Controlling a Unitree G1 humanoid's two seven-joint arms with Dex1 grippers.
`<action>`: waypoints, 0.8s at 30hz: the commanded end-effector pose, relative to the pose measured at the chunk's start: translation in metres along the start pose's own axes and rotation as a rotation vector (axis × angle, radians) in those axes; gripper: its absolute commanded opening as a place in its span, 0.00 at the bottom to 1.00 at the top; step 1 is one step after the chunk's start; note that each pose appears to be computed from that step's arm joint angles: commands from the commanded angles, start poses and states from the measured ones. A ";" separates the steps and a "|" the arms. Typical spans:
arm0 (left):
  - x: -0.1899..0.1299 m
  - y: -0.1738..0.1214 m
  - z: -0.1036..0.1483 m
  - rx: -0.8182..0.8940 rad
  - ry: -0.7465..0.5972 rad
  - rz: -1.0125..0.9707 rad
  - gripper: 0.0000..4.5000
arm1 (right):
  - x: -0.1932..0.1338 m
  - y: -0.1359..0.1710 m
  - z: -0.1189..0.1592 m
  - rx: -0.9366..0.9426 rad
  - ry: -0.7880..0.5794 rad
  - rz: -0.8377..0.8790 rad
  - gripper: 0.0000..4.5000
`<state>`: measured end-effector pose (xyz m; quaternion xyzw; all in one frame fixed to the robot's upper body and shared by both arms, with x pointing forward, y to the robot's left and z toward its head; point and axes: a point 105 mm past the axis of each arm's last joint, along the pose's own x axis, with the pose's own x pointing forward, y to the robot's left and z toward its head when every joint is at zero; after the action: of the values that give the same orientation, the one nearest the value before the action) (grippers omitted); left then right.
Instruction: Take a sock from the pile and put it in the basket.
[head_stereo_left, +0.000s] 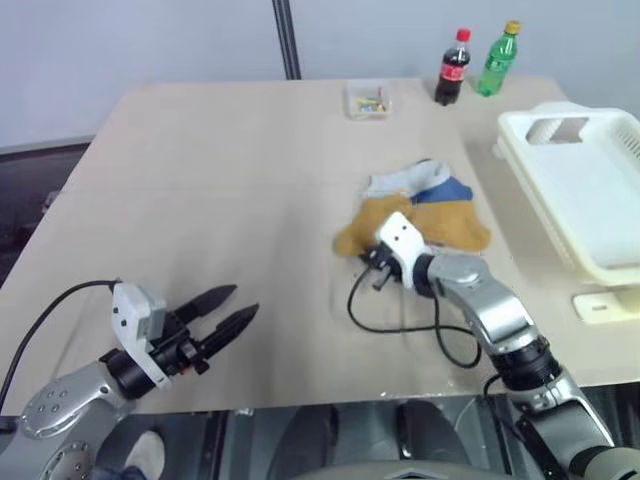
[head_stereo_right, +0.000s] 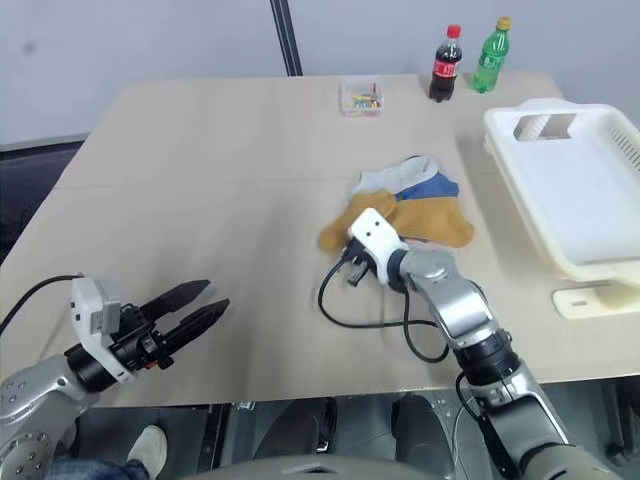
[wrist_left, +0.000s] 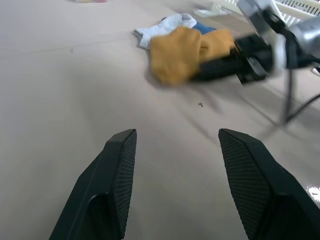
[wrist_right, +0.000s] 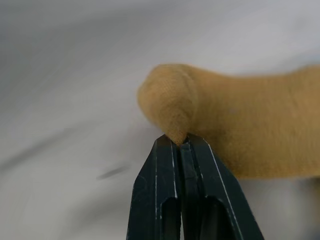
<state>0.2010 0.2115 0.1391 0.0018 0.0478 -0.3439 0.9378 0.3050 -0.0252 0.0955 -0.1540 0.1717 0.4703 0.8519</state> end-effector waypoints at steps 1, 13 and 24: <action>-0.001 -0.003 0.010 0.040 -0.020 -0.012 0.62 | -0.011 0.029 0.003 0.072 0.020 0.126 0.01; 0.003 0.000 0.010 0.037 -0.001 -0.048 0.62 | -0.010 0.047 0.052 0.177 -0.234 0.226 0.52; 0.006 0.001 0.007 0.032 0.005 -0.066 0.62 | -0.045 -0.048 0.021 0.112 -0.213 -0.111 0.57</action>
<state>0.2071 0.2103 0.1430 0.0109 0.0517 -0.3677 0.9284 0.3164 -0.0729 0.1289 -0.0552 0.1323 0.4442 0.8844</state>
